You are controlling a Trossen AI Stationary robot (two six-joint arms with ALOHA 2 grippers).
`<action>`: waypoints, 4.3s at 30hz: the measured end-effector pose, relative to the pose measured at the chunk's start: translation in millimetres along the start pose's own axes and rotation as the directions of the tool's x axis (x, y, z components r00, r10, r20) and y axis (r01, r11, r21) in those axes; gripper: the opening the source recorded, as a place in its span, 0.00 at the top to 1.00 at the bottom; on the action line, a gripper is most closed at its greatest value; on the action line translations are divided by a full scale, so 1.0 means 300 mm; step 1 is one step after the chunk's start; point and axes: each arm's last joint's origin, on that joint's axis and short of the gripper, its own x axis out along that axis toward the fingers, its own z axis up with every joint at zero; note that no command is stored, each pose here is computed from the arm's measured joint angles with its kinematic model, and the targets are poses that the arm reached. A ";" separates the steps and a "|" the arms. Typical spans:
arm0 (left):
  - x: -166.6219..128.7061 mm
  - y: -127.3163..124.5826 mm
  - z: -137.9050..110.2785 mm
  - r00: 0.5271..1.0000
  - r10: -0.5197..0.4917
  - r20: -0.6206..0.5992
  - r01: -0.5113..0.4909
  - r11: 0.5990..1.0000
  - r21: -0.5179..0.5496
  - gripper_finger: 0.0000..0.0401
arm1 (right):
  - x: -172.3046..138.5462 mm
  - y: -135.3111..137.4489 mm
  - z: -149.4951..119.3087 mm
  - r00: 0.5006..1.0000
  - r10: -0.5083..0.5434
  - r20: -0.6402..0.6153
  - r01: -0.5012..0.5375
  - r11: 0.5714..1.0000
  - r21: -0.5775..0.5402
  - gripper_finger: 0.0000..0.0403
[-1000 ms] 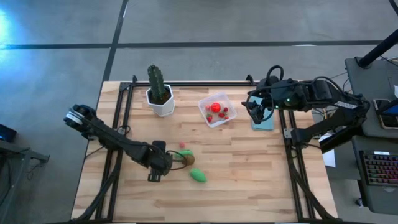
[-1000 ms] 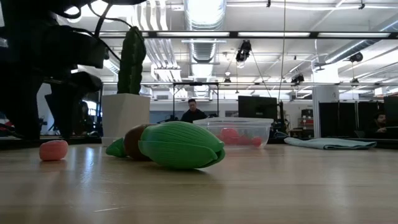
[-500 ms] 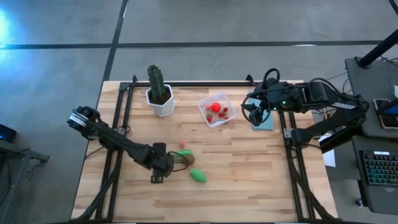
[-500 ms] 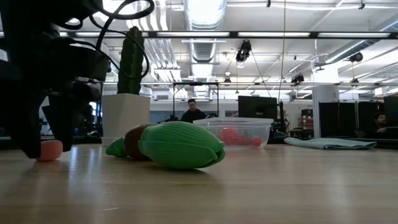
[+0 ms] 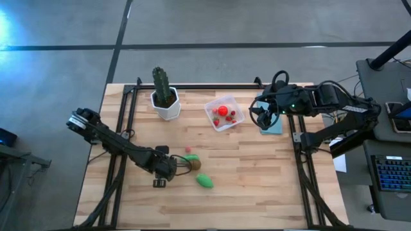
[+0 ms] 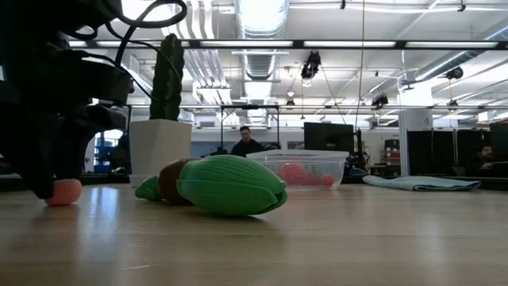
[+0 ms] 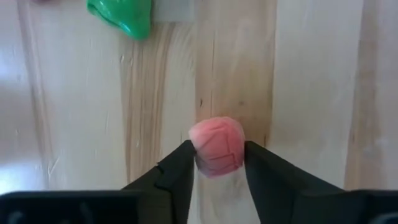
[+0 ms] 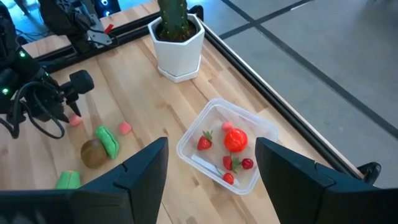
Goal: Pick and placing Produce into tupperware
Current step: Put the bottom peach into the transparent bin, then put the peach into the transparent bin
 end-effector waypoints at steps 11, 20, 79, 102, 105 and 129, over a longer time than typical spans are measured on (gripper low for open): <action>0.001 -0.003 0.006 1.000 -0.009 0.023 0.009 1.000 -0.002 0.75 | 0.000 0.000 0.001 1.000 0.001 0.002 -0.001 1.000 0.018 0.42; -0.075 0.031 0.029 0.989 -0.047 0.139 0.054 0.997 -0.046 0.76 | -0.039 0.027 0.028 0.978 0.186 0.092 -0.183 0.982 -0.039 0.42; -0.059 0.694 0.659 0.844 0.350 0.407 -0.166 0.891 -0.423 0.70 | -0.277 -0.058 -0.053 0.921 0.352 0.168 -0.361 0.932 0.030 0.42; -0.256 0.479 0.498 0.915 0.216 0.341 -0.195 0.976 -0.093 0.56 | -0.274 -0.061 -0.052 0.934 0.305 0.186 -0.317 0.948 0.038 0.42; -0.248 0.451 0.390 0.948 0.148 0.282 -0.125 0.987 -0.098 0.58 | -0.273 -0.065 -0.051 0.941 0.277 0.196 -0.289 0.956 0.038 0.42; -0.043 0.366 0.129 0.949 -0.016 0.315 -0.013 0.996 0.087 0.59 | -0.242 -0.047 -0.050 0.960 0.221 0.171 -0.233 0.971 0.052 0.42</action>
